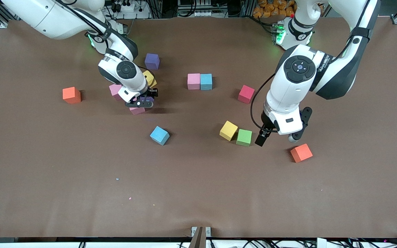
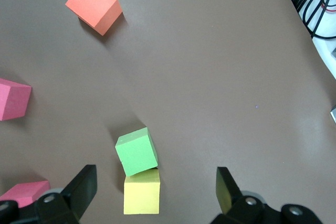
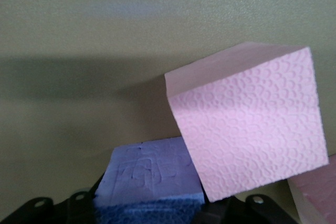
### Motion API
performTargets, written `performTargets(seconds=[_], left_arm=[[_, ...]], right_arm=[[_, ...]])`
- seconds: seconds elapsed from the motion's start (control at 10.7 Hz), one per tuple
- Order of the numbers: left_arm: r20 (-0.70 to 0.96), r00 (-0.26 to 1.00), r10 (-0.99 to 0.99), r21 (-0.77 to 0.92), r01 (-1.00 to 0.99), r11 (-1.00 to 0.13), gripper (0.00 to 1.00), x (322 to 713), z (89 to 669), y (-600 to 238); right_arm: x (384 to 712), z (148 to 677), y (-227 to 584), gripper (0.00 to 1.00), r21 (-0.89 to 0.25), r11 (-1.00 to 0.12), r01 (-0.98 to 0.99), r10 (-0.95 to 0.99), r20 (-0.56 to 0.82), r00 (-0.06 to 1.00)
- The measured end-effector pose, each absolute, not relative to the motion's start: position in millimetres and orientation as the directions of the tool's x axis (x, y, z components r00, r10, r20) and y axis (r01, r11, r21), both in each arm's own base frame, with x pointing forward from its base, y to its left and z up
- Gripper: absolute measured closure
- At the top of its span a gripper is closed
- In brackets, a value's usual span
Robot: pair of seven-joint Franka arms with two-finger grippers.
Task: Arrange 11 blocks into digit 3
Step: 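Lift the blue block with the right gripper while the left gripper withdraws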
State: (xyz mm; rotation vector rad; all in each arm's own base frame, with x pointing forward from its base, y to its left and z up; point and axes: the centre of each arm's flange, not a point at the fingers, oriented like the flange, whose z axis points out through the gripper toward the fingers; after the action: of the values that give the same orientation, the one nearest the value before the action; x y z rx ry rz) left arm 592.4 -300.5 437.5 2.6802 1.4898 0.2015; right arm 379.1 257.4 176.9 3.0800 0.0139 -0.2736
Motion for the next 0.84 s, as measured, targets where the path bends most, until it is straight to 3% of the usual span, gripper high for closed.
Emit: performTargets(seconds=[0.47,0.84], left_arm=[[0.103,0.516,0.85,0.116,0.843,-0.526,0.0,584,464,-297],[0.124,0.529,0.84,0.073,0.839,-0.539,0.0,570,482,-294]], right_arm=[[379,185,265,0.41,0.085,-0.996,0.034,0.017,-0.189,0.982],[360,222,318,0.41,0.076,-0.99,0.122,0.107,-0.182,0.978]])
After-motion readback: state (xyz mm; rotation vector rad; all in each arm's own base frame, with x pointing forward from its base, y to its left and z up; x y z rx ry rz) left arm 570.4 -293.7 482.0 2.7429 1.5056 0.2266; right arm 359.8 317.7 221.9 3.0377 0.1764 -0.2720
